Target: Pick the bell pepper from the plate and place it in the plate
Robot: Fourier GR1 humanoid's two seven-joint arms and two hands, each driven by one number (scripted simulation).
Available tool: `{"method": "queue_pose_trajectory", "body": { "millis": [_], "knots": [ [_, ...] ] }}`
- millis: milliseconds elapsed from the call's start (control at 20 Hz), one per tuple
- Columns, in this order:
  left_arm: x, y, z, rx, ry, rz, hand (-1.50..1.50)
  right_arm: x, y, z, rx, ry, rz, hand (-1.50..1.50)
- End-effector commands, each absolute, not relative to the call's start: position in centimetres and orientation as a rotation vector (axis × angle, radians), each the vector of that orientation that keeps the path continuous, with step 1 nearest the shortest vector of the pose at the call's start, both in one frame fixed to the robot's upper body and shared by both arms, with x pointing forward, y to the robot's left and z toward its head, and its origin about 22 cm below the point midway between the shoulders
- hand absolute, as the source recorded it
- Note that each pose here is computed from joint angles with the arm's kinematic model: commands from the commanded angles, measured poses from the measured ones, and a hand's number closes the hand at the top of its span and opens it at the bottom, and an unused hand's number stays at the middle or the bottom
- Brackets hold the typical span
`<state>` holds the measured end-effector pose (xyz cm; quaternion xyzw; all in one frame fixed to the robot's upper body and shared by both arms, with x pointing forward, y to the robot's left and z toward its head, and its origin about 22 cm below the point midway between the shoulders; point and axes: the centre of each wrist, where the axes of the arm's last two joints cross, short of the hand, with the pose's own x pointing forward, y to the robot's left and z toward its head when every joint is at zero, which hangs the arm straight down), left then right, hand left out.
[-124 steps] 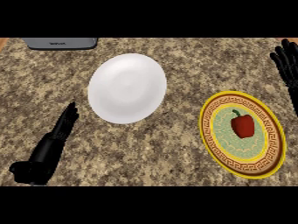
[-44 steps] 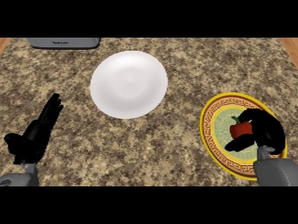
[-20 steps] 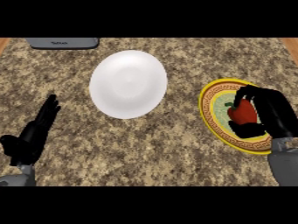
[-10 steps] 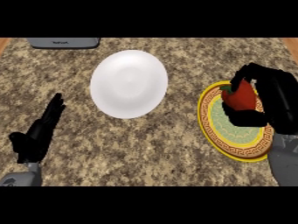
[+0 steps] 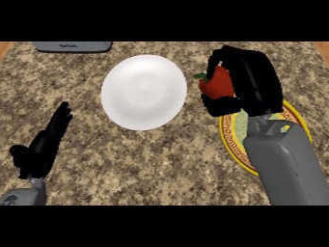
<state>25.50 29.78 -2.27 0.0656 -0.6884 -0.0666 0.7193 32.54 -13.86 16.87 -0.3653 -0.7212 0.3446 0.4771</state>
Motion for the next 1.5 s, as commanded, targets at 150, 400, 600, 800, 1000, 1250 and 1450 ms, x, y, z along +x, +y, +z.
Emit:
{"method": "queue_pose_trajectory", "body": {
  "millis": [150, 400, 600, 800, 1000, 1250, 1450],
  "knots": [
    [27.0, 29.0, -0.7, 0.136, -1.537, -0.162, 0.0, 37.0, -7.9, 15.2, -0.789, -1.725, 0.87, 1.5],
    [26.4, 30.4, -1.4, 0.128, -1.529, -0.16, 0.0, 37.4, -4.2, 13.2, -0.785, -1.743, 0.887, 1.5],
    [25.4, 28.9, -3.5, 0.114, -1.527, -0.178, 0.0, 39.6, -2.7, 14.0, -0.751, -1.725, 0.877, 1.5],
    [26.8, 28.9, -1.0, 0.114, -1.549, -0.195, 0.0, 39.6, -2.6, 11.6, -0.727, -1.705, 0.706, 1.5],
    [27.5, 28.0, -0.2, 0.109, -1.554, -0.201, 0.0, 40.1, -3.1, 9.2, -0.762, -1.633, 0.602, -1.5],
    [26.5, 27.4, -1.3, 0.081, -1.534, -0.214, 0.0, 41.7, -3.5, 9.6, -0.714, -1.558, 0.552, -1.5],
    [27.3, 29.0, -1.7, 0.1, -1.539, -0.186, 0.0, 41.1, -3.5, 9.8, -0.619, -1.633, 0.389, -1.5]
  ]
}}
